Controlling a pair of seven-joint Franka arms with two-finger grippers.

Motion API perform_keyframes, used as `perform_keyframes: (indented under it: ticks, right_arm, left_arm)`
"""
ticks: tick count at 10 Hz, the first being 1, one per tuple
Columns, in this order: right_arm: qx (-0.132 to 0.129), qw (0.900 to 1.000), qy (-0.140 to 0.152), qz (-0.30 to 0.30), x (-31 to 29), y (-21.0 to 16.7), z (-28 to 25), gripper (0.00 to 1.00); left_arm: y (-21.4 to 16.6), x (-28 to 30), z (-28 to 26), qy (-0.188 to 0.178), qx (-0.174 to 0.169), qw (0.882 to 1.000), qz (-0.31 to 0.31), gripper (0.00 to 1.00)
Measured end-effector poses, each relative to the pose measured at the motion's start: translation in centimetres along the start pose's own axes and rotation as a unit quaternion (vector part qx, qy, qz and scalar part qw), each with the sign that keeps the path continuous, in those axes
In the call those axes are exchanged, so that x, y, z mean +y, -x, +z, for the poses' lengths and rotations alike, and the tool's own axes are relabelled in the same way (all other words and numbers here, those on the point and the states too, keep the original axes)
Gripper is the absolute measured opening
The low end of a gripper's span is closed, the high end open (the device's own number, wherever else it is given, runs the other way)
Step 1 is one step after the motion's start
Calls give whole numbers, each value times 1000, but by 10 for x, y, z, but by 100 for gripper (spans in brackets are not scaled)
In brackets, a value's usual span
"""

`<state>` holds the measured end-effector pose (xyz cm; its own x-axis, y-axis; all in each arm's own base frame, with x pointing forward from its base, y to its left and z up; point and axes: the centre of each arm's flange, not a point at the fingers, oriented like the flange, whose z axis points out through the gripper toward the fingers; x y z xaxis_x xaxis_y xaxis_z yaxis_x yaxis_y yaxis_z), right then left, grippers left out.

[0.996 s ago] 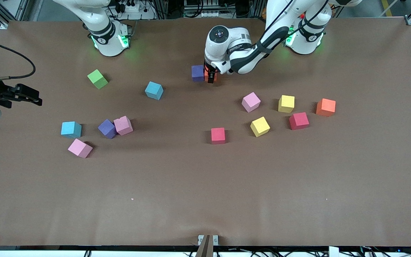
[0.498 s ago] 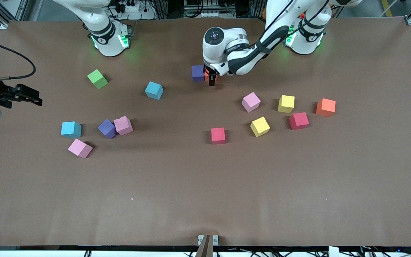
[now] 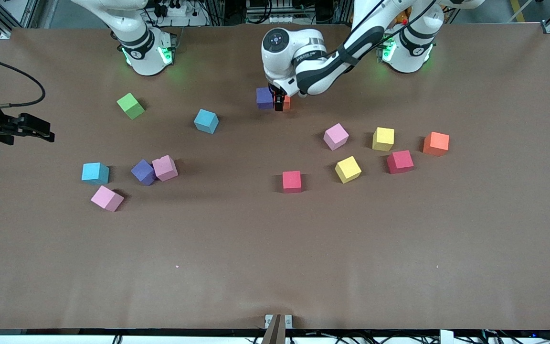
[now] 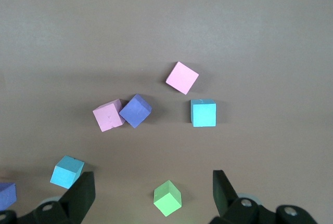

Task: Form number 2 with 11 blocks
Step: 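Raise the left gripper and move it over the magenta cube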

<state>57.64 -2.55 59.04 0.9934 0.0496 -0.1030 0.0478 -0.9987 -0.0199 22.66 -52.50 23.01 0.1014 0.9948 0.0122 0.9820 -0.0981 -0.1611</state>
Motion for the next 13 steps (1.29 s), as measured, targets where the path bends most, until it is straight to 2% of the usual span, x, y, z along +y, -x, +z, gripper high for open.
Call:
perform_keyframes:
  ticks: [5,10,13]
  right_arm:
    - [-1,1000,-1,-4,-4,-1,1,100]
    - [-2,1000,-2,-2,-2,-1,2,100]
    - [-3,1000,-2,-2,-2,-1,2,100]
  left_arm:
    - [7,26,-33,5,1,1000,14,100]
    - [-10,86,-61,35,-11,998,44,100]
    - [-17,115,-62,41,-10,988,149,100]
